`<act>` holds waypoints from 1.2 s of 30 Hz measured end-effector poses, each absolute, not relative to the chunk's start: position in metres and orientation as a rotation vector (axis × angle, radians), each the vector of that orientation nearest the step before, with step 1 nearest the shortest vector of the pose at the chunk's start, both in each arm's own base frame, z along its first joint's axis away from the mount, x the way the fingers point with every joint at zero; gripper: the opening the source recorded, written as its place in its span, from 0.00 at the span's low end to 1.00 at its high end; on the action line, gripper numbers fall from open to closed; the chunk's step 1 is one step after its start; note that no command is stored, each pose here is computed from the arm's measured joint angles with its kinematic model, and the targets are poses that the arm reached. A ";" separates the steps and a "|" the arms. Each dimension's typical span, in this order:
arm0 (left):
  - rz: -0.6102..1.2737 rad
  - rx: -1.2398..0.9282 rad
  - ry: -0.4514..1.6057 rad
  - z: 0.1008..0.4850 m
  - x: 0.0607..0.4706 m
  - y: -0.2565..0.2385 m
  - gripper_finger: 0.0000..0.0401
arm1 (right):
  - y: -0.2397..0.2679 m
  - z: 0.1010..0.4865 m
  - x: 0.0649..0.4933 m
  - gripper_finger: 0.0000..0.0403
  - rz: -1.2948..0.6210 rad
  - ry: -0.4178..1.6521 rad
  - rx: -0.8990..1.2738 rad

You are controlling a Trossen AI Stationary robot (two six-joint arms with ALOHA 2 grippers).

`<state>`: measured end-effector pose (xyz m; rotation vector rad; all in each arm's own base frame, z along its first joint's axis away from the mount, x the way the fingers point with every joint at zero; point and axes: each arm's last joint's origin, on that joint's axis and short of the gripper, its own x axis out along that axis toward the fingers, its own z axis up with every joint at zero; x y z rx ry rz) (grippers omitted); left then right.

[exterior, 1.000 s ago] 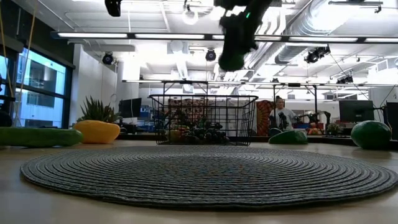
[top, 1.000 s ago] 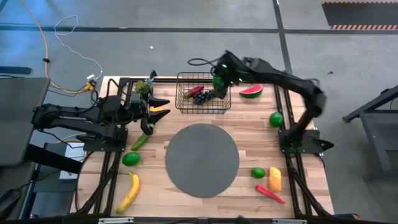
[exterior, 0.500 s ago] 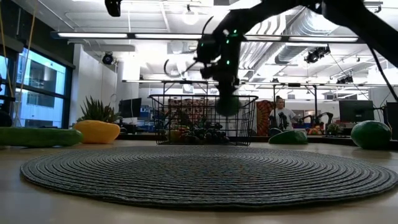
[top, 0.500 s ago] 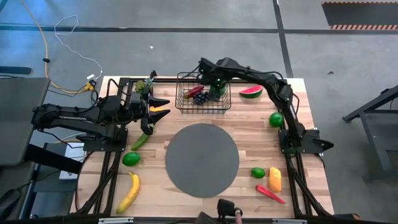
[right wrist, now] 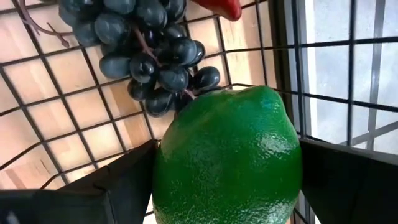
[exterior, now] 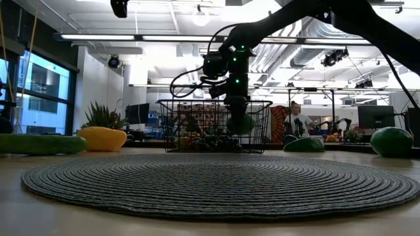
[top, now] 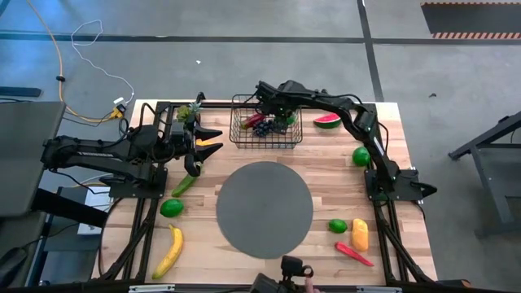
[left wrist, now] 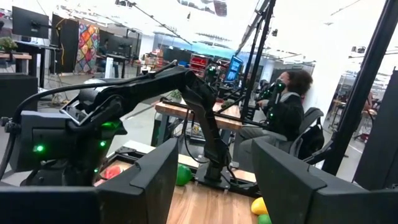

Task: Build produce basket
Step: Put the green lime into the black wire basket

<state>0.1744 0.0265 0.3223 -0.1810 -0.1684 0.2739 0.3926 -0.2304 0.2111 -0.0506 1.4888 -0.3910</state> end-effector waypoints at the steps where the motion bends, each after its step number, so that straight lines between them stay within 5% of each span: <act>1: 0.274 -0.181 -0.168 0.322 0.174 0.026 0.48 | -0.230 0.211 0.393 0.77 -0.391 1.489 -0.050; 36: 0.276 -0.181 -0.150 0.321 0.175 0.026 0.48 | -0.248 0.179 0.404 0.77 -0.422 1.427 -0.007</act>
